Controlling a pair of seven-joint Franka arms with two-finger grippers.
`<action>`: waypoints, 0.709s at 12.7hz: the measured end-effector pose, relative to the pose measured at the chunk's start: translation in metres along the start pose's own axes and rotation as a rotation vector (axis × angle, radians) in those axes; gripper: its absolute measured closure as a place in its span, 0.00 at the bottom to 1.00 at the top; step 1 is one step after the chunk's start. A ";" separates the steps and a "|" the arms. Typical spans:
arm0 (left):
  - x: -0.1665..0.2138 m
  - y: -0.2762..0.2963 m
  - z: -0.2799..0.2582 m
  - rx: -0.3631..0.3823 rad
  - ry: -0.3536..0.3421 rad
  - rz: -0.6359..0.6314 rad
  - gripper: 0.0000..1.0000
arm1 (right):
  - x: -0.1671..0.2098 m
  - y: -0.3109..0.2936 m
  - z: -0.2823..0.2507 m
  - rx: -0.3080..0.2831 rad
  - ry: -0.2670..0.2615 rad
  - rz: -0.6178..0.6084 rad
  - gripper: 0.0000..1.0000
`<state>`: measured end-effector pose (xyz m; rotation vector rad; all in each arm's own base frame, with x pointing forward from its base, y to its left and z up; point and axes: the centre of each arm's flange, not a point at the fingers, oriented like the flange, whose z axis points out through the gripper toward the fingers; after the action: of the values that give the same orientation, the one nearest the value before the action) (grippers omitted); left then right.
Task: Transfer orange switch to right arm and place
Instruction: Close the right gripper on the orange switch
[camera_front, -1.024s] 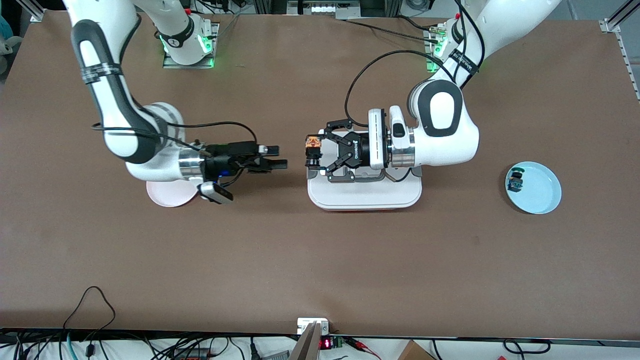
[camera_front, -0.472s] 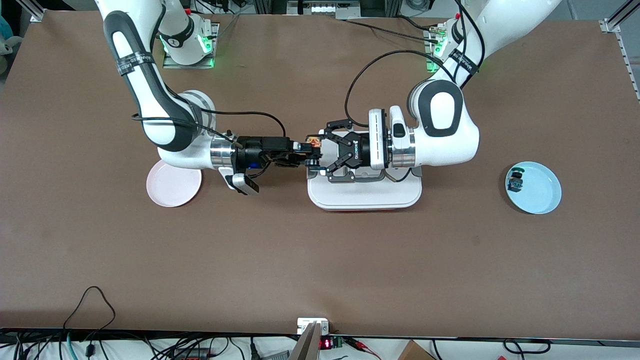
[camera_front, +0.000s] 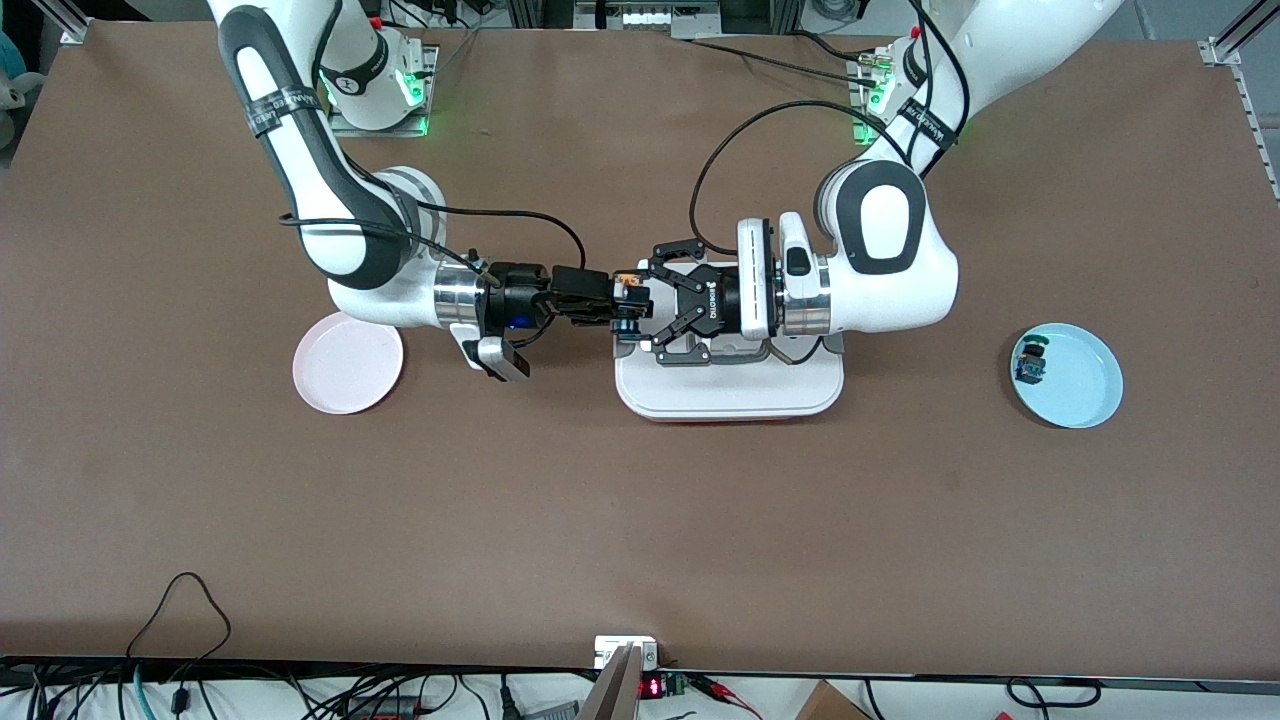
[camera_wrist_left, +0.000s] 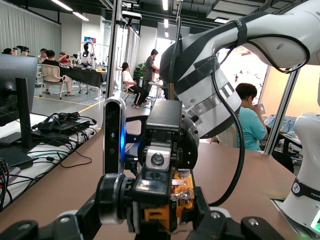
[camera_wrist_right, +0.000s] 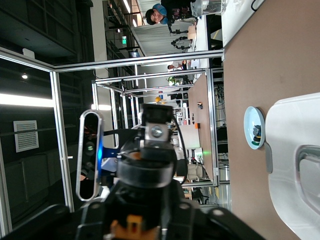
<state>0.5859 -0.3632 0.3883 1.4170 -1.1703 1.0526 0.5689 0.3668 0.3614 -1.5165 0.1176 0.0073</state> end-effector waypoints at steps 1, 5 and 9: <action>0.000 0.000 0.000 0.000 0.000 0.007 0.27 | 0.000 -0.001 0.000 -0.001 0.001 0.004 0.66; 0.000 0.000 0.000 0.000 0.000 0.007 0.27 | 0.000 -0.001 0.000 -0.001 0.001 0.004 0.66; 0.001 0.000 0.000 0.000 0.007 0.003 0.21 | 0.001 -0.001 -0.001 -0.002 0.003 0.004 0.66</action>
<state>0.5857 -0.3638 0.3893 1.4109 -1.1673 1.0586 0.5695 0.3657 0.3619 -1.5180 0.1231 0.0077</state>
